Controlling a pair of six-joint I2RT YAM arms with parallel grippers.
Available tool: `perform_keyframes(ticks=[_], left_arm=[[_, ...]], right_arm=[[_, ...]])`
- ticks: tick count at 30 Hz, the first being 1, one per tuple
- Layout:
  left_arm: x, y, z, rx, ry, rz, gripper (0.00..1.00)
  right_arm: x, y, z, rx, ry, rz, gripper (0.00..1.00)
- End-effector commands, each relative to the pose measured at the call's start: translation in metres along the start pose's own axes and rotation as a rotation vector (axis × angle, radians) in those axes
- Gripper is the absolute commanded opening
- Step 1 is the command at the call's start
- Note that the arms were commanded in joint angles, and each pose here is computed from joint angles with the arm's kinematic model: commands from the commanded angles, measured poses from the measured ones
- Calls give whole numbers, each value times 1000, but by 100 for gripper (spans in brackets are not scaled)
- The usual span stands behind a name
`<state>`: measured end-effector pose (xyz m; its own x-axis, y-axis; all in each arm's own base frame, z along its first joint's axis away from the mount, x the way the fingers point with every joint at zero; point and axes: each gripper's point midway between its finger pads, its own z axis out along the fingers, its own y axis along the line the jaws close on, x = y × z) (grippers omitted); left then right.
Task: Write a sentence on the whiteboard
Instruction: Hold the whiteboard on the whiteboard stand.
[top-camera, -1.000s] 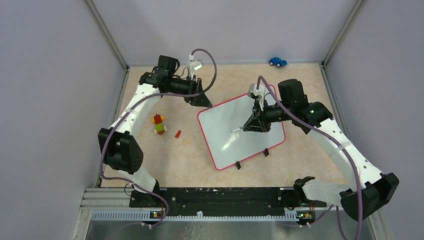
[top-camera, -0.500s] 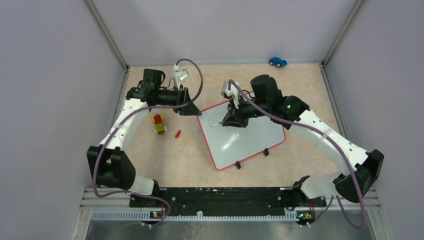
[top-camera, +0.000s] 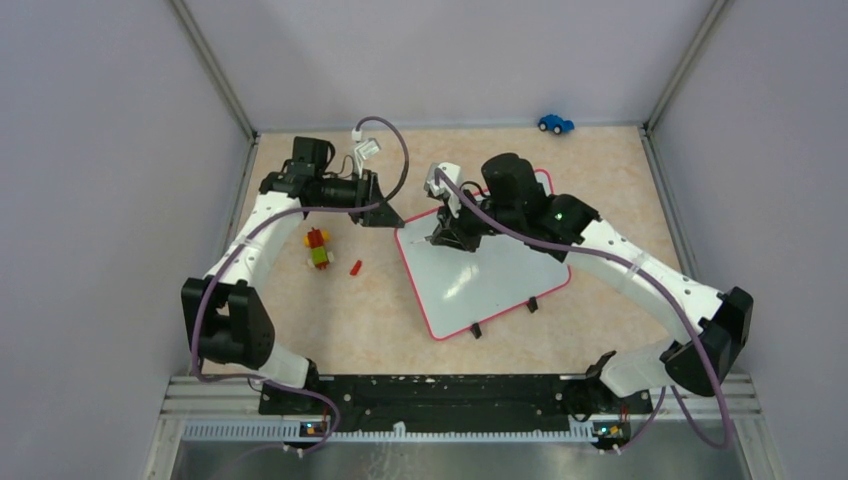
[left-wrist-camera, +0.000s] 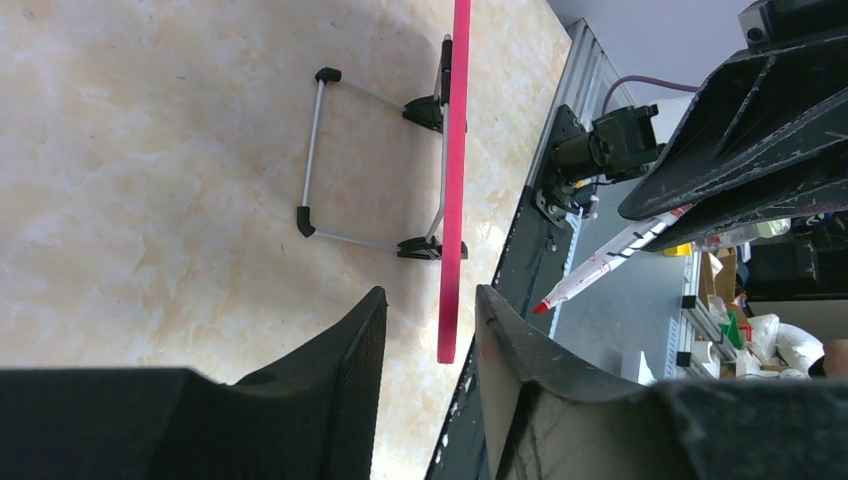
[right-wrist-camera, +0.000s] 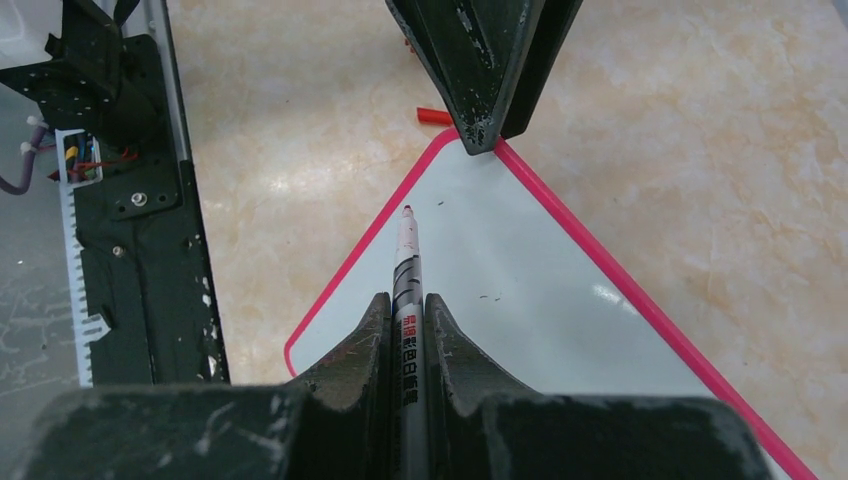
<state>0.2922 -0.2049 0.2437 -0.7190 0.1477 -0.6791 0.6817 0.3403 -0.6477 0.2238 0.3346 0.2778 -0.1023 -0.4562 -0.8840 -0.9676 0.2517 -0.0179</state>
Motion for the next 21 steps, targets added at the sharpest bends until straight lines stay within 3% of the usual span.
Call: perform_keyframes(ticks=[1,21], left_arm=[[-7,-4,1,42,-18,25,40],[-2,-4,8,39,-2,33,20]], right_arm=[[-32,-7,-4,50,-91,-48,0],[-25,2,6,0,-102,7,0]])
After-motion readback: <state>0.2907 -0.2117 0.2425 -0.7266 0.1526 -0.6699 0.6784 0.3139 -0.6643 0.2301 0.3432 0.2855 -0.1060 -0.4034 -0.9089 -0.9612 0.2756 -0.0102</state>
